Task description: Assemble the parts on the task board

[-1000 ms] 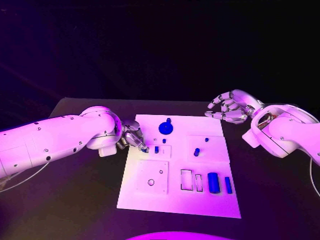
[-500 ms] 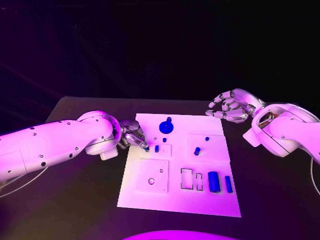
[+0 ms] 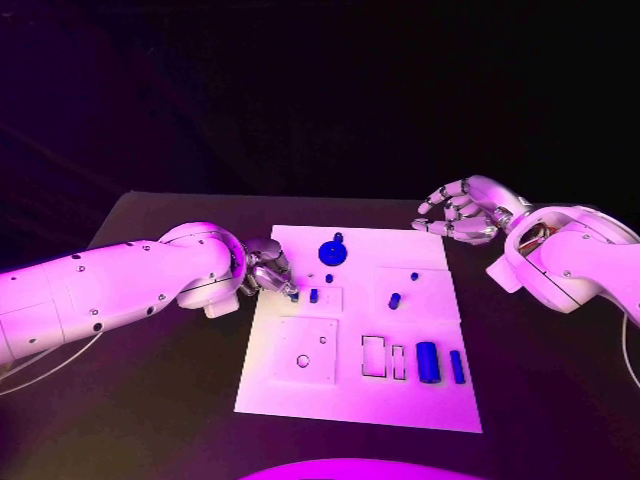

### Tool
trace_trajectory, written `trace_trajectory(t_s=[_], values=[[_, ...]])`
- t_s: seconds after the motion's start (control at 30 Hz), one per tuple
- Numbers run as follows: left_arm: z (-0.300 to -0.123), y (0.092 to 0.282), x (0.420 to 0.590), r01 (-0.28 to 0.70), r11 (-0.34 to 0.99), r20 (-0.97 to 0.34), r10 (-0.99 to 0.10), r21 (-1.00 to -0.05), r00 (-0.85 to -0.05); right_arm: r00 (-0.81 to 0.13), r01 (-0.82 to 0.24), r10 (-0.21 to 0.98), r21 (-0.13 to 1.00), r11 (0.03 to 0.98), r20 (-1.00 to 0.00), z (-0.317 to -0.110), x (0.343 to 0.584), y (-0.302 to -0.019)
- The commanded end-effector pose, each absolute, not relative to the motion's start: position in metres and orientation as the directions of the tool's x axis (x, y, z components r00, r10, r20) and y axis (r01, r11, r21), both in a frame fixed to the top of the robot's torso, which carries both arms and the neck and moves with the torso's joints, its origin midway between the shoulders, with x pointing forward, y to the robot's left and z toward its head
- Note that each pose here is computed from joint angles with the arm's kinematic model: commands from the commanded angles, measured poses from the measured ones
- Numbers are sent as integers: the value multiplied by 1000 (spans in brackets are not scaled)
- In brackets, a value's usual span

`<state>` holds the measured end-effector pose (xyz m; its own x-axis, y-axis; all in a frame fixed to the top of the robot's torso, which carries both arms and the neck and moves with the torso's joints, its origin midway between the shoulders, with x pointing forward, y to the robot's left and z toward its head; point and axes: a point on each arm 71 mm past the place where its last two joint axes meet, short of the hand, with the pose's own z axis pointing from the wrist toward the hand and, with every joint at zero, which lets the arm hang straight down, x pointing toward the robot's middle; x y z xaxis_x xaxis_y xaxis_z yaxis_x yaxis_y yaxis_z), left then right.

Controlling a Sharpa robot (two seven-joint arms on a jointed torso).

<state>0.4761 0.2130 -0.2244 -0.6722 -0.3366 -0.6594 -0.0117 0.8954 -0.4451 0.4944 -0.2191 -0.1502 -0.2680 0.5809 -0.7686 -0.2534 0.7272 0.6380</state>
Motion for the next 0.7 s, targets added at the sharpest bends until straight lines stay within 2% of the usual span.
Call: trace_trajectory(t_s=[0.03,0.37,0.7], values=[[-226,211,476,15,905,-657,-297,-424,-693,-277,-266,572,633,727,-772,-150,494,-218],[-230,211,474,24,921,-626,-246,-390,-740,-276,-265,572,633,727,-772,-150,494,-218],[-230,211,475,20,923,-621,-243,-384,-745,-276,-265,572,633,727,-773,-150,494,-218]])
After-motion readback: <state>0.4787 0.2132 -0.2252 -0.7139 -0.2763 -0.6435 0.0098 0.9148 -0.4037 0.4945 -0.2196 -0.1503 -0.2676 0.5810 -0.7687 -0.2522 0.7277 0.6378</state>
